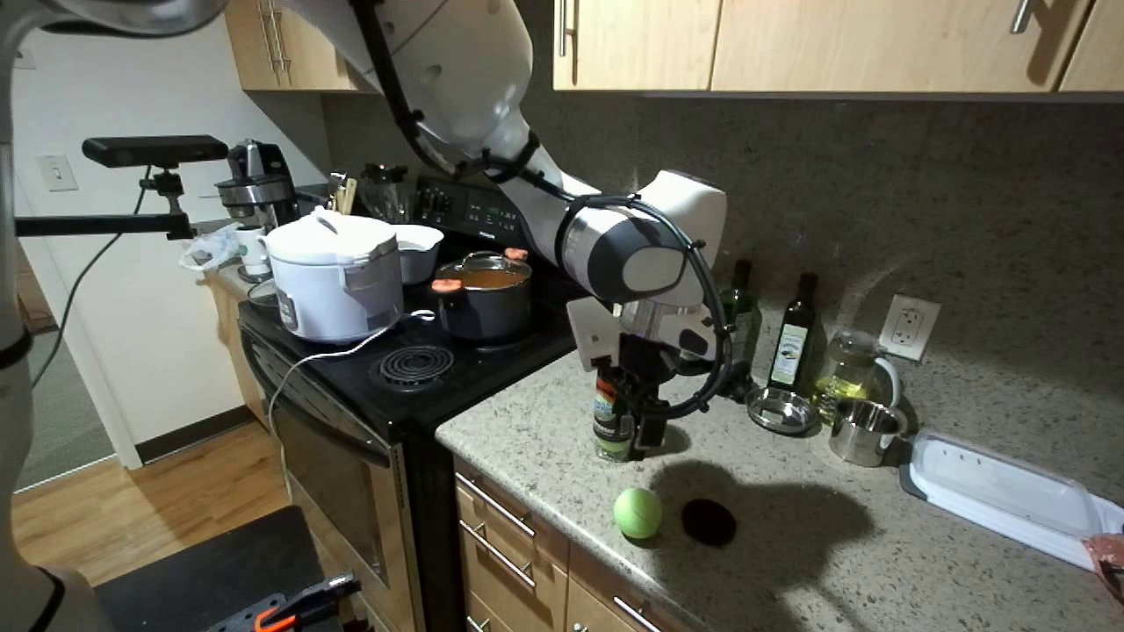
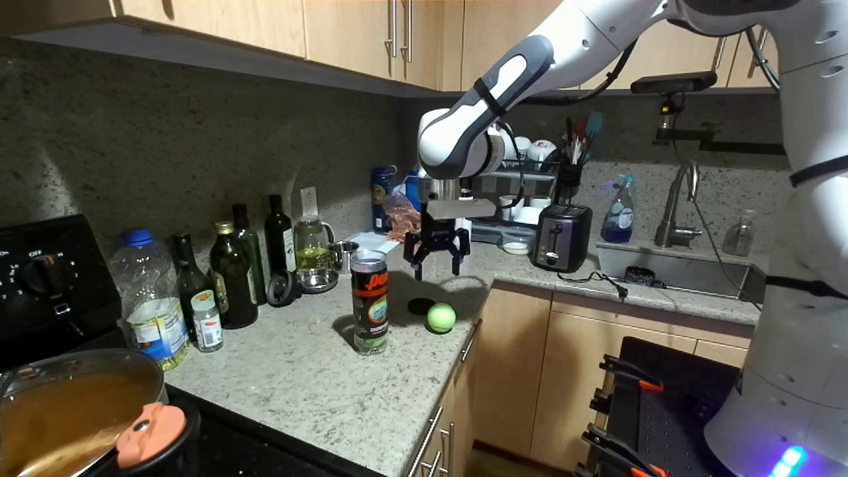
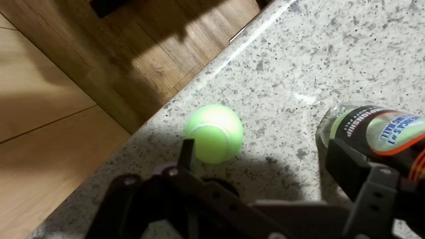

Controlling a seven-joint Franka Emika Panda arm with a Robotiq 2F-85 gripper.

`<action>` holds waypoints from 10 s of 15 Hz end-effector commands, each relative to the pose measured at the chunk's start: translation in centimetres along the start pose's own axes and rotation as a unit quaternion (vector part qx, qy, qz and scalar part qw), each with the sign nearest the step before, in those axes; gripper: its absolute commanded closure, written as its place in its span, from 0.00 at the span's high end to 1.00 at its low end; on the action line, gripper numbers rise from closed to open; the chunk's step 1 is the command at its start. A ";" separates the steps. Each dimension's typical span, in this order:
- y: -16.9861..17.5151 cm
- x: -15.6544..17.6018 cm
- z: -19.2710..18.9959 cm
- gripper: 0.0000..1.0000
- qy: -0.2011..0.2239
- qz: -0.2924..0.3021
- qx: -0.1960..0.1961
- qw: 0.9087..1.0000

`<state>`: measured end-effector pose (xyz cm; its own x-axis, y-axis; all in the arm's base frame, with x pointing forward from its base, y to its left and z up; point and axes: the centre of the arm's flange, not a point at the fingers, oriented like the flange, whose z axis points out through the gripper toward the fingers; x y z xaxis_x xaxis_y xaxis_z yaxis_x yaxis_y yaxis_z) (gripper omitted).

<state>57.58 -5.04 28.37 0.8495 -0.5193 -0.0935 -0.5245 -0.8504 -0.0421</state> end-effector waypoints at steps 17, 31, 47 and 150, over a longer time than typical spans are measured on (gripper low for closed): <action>1.9 2.2 7.4 1.00 -0.038 0.067 -0.019 0.997; 2.5 5.9 10.4 1.00 -0.038 0.073 -0.018 0.996; 1.4 5.0 11.6 0.46 -0.057 0.085 0.015 0.995; -15.8 0.4 -7.6 0.71 0.062 -0.112 -0.008 0.992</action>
<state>66.60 7.76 35.74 0.9423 -0.3305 0.0534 -0.3297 -0.9438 -0.0235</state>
